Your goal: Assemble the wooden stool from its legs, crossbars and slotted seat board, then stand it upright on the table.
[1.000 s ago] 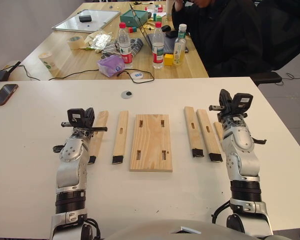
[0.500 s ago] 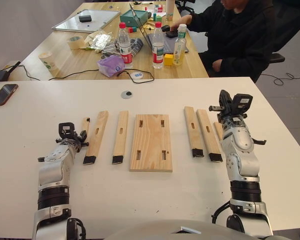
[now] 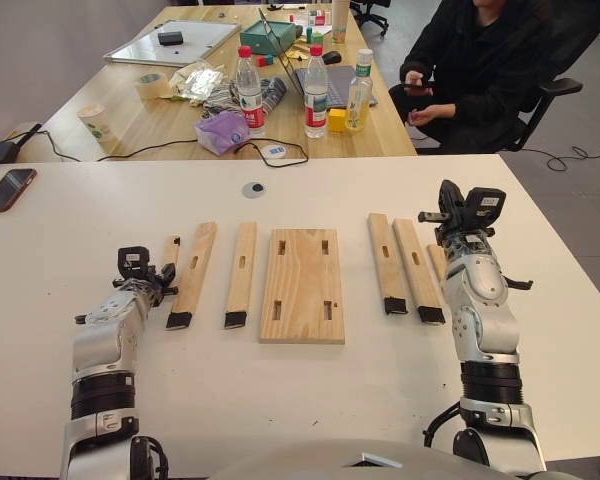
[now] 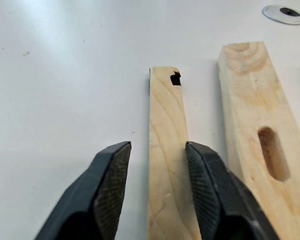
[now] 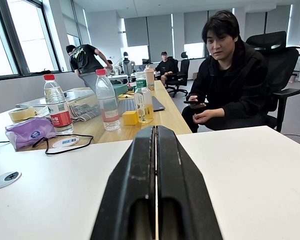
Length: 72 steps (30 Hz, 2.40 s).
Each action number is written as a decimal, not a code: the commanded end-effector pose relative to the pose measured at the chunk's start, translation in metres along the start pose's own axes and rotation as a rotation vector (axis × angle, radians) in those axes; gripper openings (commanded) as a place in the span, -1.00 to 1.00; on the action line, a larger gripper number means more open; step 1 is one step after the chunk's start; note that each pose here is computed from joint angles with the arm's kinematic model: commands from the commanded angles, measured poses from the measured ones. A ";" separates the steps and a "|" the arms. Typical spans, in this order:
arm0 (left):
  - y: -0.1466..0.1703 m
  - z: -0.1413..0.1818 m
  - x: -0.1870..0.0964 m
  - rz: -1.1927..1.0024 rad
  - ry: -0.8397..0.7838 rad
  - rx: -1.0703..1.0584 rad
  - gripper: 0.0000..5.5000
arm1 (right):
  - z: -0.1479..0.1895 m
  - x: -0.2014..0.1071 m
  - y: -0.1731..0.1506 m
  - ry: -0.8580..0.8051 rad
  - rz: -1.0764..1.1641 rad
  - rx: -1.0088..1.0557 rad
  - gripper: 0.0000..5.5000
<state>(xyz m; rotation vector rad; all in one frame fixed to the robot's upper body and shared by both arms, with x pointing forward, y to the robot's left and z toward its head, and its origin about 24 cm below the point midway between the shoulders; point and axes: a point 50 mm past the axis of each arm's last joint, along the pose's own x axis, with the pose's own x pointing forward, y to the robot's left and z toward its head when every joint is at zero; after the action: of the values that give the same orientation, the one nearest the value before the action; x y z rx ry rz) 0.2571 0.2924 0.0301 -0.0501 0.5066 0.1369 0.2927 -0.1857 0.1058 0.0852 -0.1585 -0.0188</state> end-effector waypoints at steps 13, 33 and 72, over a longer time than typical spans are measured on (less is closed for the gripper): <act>0.013 -0.030 -0.002 0.012 0.164 0.008 -0.27 | -0.005 -0.002 0.004 0.008 -0.015 0.018 -1.00; -0.084 0.132 -0.040 -0.380 -0.623 0.237 -0.54 | 0.044 0.029 0.035 0.179 0.413 0.543 -0.89; -0.180 0.122 -0.088 -0.903 -0.712 0.312 -0.54 | 0.103 0.022 0.080 0.331 0.859 0.963 0.32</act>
<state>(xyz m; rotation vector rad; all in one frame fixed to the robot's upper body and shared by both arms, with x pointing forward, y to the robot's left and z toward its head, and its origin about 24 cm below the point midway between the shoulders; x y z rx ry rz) 0.2672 0.1151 0.1856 0.0710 -0.2633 -0.7762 0.2960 -0.1156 0.2140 0.9671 0.1684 0.9439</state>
